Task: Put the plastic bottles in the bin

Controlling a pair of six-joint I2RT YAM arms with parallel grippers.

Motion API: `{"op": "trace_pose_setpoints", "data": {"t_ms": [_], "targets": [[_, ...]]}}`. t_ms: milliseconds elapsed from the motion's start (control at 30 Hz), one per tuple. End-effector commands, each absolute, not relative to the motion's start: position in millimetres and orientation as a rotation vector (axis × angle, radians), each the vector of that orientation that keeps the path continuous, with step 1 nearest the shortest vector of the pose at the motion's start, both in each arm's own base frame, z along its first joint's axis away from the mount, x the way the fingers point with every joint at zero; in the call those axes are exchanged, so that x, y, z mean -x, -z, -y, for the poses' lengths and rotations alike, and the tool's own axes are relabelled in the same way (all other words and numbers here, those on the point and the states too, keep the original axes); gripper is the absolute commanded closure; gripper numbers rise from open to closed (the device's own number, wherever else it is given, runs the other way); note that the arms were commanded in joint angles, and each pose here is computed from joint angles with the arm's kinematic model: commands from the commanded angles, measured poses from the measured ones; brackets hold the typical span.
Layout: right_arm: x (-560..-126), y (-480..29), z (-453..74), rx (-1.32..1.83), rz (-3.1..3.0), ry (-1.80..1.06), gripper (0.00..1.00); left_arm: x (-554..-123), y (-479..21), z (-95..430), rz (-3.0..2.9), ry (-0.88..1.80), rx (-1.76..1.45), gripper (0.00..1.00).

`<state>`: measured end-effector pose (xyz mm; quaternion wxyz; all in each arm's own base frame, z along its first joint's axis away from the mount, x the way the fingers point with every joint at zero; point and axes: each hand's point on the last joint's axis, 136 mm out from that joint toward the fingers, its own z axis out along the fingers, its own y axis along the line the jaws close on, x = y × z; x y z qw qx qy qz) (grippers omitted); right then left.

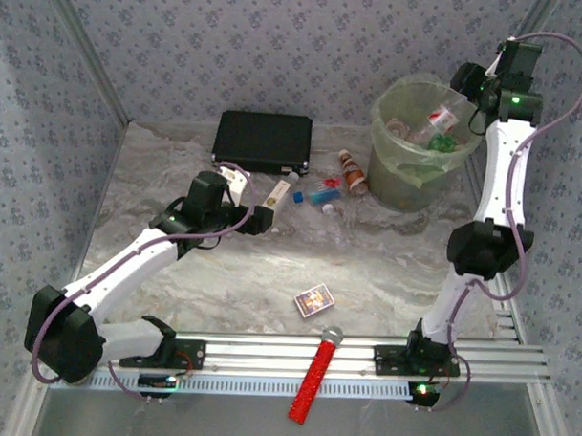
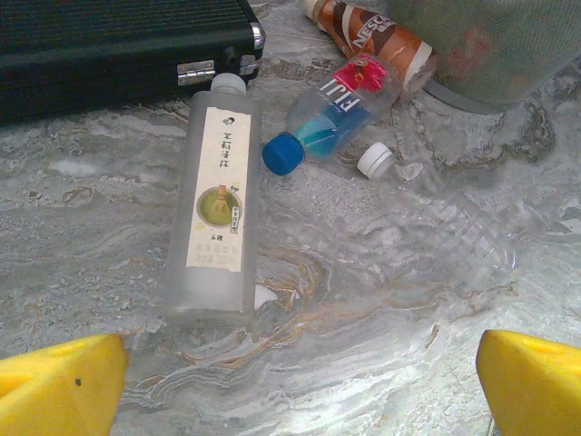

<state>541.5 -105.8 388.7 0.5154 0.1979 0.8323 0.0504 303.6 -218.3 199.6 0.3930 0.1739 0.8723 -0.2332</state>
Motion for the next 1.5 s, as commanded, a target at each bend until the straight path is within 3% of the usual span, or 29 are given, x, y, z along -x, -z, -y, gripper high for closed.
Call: {"op": "trace_pose_setpoints", "data": {"t_ms": [0,400,600,700,833,1067,1467], "targets": [[-559,-374,115,-0.471,-2.014,-0.111,0.36,-300,-200,217,-2.218,0.577,-0.456,0.02],[-560,-323,94,-0.438,-2.107,-0.144,0.46,-312,-180,214,-2.298,0.49,-0.451,0.02],[-553,-350,93,-0.414,-2.082,-0.147,0.45,-324,-168,217,-2.333,0.436,-0.479,0.02],[-541,-383,92,-0.396,-2.036,-0.138,0.4,-331,-163,220,-2.344,0.41,-0.499,0.02],[-520,-414,86,-0.363,-2.011,-0.128,0.25,-339,-154,226,-2.361,0.403,-0.518,0.02],[-467,-425,54,-0.275,-2.047,-0.221,0.11,-353,-130,237,-2.404,0.387,-0.562,0.01],[-373,-397,-27,-0.117,-2.105,-0.587,0.1,-370,-89,243,-2.488,0.317,-0.604,0.0]]}}
